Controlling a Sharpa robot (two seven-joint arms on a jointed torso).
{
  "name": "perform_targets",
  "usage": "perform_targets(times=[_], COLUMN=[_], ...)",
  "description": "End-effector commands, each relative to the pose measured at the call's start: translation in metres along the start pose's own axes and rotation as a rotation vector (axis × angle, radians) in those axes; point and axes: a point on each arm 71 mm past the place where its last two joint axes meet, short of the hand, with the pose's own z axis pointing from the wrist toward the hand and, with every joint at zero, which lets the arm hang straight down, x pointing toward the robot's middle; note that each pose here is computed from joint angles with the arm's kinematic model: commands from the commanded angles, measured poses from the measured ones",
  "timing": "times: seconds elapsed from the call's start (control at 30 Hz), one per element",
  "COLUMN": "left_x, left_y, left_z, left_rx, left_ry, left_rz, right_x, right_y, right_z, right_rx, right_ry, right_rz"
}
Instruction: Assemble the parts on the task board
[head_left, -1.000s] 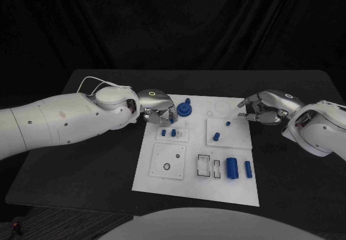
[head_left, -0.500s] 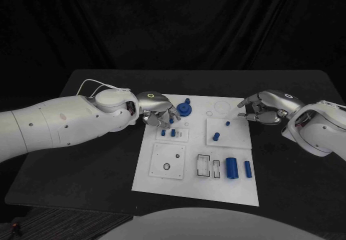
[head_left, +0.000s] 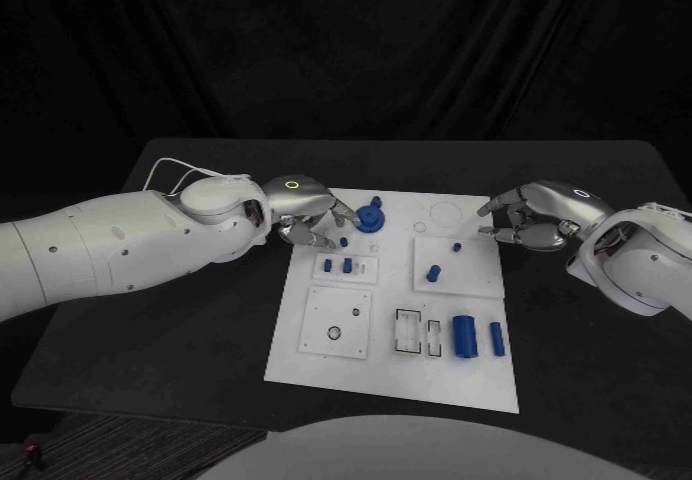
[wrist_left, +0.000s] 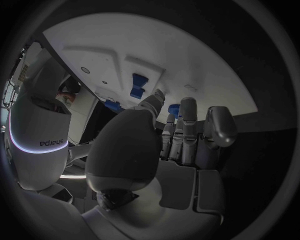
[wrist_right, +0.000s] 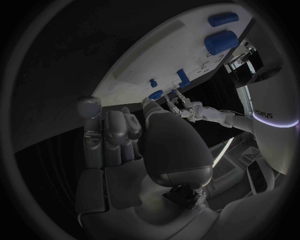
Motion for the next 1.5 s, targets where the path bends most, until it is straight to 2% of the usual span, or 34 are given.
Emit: perform_targets(times=[0.03, 0.17, 0.27, 0.43, 0.47, 0.57, 0.7, 0.8, 0.93, 1.07, 1.27, 1.5], left_x=[-0.0112, -0.0226, -0.0343, -0.0471, -0.0498, -0.0528, -0.0565, -0.0566, -0.0506, -0.0427, -0.0347, -0.0310], left_y=[0.0022, 0.0128, 0.0210, 0.0271, 0.0298, 0.0348, 0.0373, 0.0344, 0.0298, 0.0290, 0.0305, 0.0300], left_z=[-0.0076, -0.0224, -0.0366, -0.0615, -0.0695, -0.0775, -0.0793, -0.0777, -0.0746, -0.0737, -0.0751, -0.0774], left_rx=[0.020, 0.008, 0.058, 0.131, 0.136, 0.156, 0.204, 0.251, 0.287, 0.301, 0.302, 0.303], left_ry=[-0.143, -0.196, -0.242, -0.332, -0.352, -0.373, -0.423, -0.478, -0.541, -0.579, -0.624, -0.643], left_rz=[0.045, 0.021, -0.052, -0.173, -0.255, -0.440, -0.649, -0.845, -1.086, -1.250, -1.404, -1.470], right_x=[-0.007, -0.025, -0.043, -0.067, -0.071, -0.074, -0.071, -0.061, -0.046, -0.035, -0.024, -0.019], right_y=[0.005, 0.012, 0.018, 0.029, 0.031, 0.036, 0.041, 0.044, 0.047, 0.049, 0.050, 0.054], right_z=[-0.002, -0.001, 0.000, 0.000, 0.000, 0.004, 0.010, 0.013, 0.013, 0.014, 0.014, 0.014], right_rx=[-0.024, -0.044, -0.058, -0.071, -0.071, -0.054, -0.052, -0.071, -0.108, -0.128, -0.145, -0.167], right_ry=[-0.052, -0.086, -0.112, -0.144, -0.142, -0.094, -0.038, 0.014, 0.049, 0.079, 0.110, 0.117], right_rz=[-0.009, -0.035, -0.068, -0.127, -0.143, -0.205, -0.273, -0.326, -0.355, -0.365, -0.366, -0.361])
